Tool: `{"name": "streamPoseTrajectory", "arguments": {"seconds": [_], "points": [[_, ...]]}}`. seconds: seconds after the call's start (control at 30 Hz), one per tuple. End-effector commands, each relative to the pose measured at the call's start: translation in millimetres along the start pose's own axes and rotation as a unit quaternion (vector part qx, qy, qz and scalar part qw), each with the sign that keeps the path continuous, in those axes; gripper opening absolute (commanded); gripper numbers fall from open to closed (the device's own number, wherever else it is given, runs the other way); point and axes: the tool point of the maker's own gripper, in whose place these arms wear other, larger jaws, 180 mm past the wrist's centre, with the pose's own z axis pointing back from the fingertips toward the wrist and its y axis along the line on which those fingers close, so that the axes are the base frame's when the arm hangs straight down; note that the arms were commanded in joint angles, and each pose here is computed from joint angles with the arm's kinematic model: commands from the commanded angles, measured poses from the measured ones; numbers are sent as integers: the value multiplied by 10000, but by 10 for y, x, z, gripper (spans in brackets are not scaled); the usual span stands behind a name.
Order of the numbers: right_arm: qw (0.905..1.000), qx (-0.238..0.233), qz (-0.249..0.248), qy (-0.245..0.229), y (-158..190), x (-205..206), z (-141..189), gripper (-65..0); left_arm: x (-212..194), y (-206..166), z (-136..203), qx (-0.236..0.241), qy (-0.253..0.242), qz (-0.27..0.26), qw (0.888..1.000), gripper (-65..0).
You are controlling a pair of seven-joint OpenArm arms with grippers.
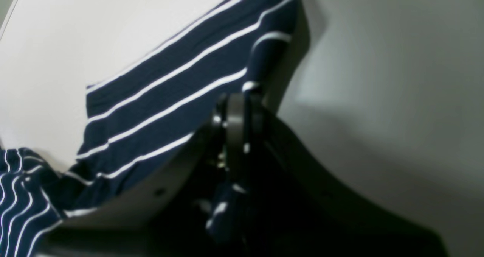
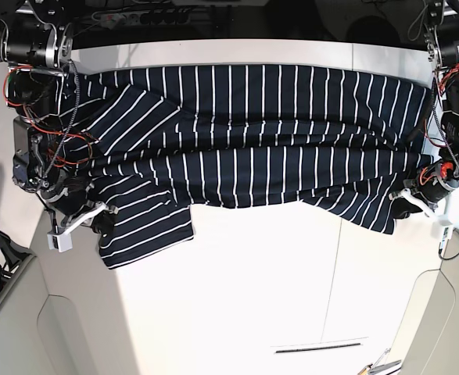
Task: Fold the T-shirt properly
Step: 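Hold the folded edges with both grippers and pull them toward the robot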
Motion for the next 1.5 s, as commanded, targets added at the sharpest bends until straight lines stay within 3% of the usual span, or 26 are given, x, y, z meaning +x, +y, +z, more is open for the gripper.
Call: {"name": "streamPoseTrajectory", "arguments": {"seconds": [0.0, 0.23, 0.47, 0.67, 0.9, 1.23, 1.47], "points": [[9995, 70, 123, -284, 37, 269, 22, -650, 238, 17, 42, -25, -230, -109, 9997, -650], [9978, 154, 492, -421, 180, 528, 106, -650, 533, -68, 144, -245, -530, -26, 9983, -650], [9958, 247, 845, -258, 326, 696, 248, -650, 798, -193, 351, -351, -428, -592, 9967, -650], [9938, 286, 985, -425, 367, 768, 397, -650, 908, -257, 616, -450, -440, -978, 9932, -650], [9920, 241, 1189, -352, 312, 587, 685, -650, 657, -375, 822, -522, -38, -1522, 9870, -650], [9900, 62, 1338, -448, 274, 323, 1162, -650, 492, -432, 1200, -567, -109, -1527, 9866, -650], [9915, 98, 1198, -492, 311, 201, 1419, -650, 210, -673, 1299, -781, 233, -1867, 9790, -650]]}}
